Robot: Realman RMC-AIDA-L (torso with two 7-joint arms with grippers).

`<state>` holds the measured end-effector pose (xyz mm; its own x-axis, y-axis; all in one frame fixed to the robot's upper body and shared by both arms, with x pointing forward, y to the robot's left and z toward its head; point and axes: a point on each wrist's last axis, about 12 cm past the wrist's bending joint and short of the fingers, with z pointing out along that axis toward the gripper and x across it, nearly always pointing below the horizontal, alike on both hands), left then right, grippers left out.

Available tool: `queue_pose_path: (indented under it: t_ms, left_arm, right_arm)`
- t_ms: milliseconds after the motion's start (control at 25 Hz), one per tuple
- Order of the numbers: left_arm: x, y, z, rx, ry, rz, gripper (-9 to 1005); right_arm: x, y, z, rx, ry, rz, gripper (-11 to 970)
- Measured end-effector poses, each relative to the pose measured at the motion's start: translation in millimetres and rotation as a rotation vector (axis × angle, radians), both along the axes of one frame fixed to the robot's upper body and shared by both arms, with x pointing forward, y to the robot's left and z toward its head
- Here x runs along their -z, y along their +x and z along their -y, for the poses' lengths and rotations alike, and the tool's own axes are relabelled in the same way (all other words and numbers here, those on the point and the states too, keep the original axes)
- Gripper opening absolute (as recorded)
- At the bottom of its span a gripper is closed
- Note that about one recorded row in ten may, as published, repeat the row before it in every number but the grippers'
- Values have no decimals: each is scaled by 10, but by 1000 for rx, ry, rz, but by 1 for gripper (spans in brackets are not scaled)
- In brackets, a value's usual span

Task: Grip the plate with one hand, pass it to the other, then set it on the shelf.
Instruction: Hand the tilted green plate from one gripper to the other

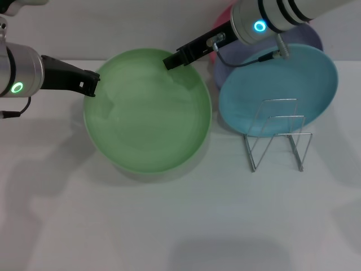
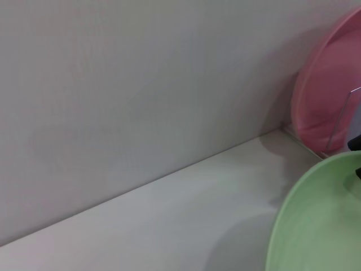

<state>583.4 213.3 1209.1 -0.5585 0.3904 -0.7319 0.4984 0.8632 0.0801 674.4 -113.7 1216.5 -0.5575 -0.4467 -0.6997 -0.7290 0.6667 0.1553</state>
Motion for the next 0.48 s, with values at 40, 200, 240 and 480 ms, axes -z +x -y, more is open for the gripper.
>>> queue_pose_path:
  t_ms: [40,200,240,480]
  left_arm:
    - [-2,0,2,0,0,1,24]
    - [-4,0,7,2,-6,1,25]
    - [-4,0,6,2,-8,1,25]
    - [-22,-6,6,10,-32,9,25]
  right_arm:
    - [2,0,2,1,1,-1,464]
    - [6,-3,-1,0,0,-1,424]
    - [11,-6,-5,-2,-1,-2,410]
    - [29,-17,26,-18,-11,17,348]
